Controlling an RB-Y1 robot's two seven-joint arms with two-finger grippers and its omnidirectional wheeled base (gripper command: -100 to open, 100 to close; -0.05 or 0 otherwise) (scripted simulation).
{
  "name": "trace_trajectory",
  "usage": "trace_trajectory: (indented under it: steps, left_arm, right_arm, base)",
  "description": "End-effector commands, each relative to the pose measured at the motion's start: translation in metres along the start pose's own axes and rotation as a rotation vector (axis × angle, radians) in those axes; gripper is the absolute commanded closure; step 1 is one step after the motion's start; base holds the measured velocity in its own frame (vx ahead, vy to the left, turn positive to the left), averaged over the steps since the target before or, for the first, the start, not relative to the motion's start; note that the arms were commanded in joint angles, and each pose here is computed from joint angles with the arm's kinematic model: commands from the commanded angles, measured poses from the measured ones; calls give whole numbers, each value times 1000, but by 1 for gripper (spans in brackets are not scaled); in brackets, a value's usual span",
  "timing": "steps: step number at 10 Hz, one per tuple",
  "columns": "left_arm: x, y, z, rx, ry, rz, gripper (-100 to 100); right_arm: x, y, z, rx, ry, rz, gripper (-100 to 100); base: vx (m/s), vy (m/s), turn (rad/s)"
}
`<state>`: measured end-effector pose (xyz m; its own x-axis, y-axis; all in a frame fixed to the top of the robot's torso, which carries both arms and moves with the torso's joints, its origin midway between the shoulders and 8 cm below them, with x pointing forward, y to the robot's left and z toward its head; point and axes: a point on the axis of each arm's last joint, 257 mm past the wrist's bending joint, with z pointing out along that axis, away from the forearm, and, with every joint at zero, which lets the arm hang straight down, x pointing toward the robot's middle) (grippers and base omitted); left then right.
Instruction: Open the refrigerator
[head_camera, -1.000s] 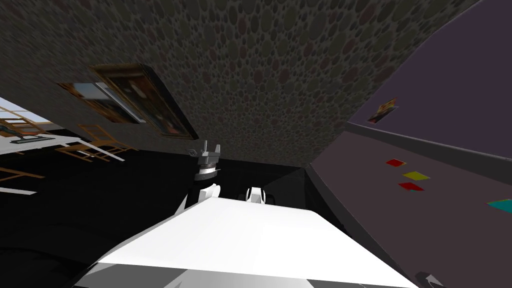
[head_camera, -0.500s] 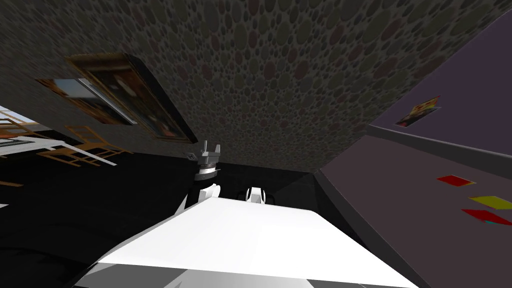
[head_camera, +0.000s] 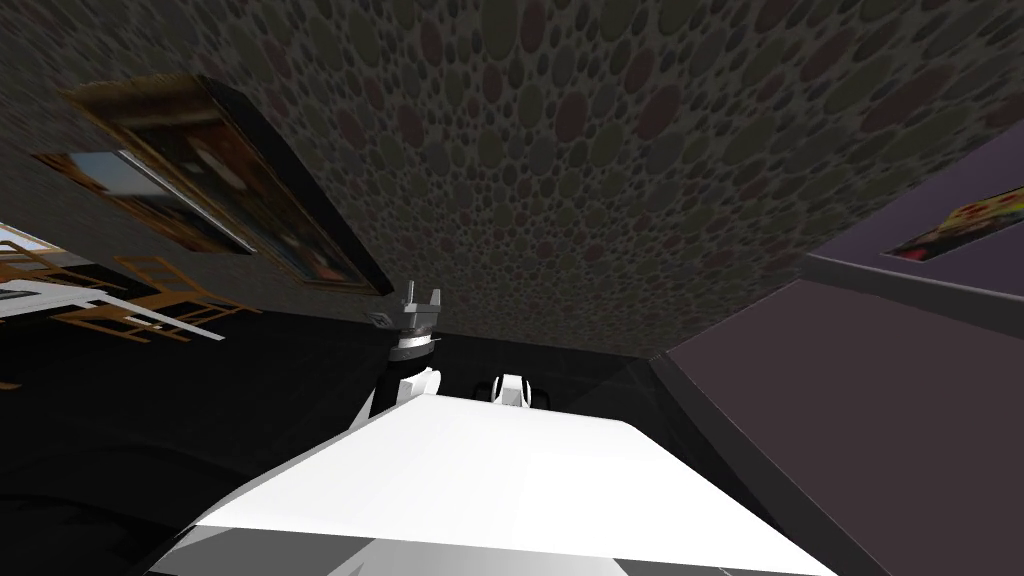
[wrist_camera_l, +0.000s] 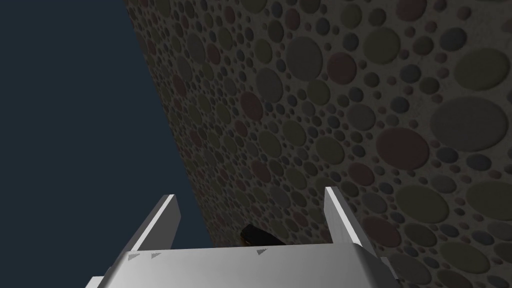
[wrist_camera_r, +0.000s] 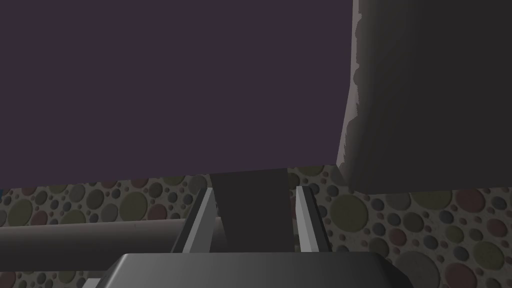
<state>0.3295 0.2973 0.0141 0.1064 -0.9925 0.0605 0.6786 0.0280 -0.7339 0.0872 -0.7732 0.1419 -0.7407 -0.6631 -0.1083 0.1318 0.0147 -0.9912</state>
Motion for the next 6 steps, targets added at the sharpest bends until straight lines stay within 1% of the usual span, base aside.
trace_trajectory:
  steps: [1,2,3,4,5,6]
  left_arm:
    - [0,0,0,0,0,0,0]
    - [0,0,0,0,0,0,0]
    - [0,0,0,0,0,0,0]
    - [0,0,0,1,0,0,0]
    - [0,0,0,1,0,0,0]
    - [0,0,0,0,0,0,0]
  right_arm:
    - [29,-4,-6,13,60,-1,100]
    - [26,-6,-5,14,52,-2,100]
    - [26,21,12,-24,45,31,100]
    - [23,32,20,-43,40,37,100]
    - [32,36,23,-33,54,58,100]
    - [44,34,22,-25,77,61,100]
  base:
    - [276,242,-1]
    - [112,92,9]
    - [104,128,191]
    - [95,144,160]
    - [34,69,19]
    - [1,18,-27]
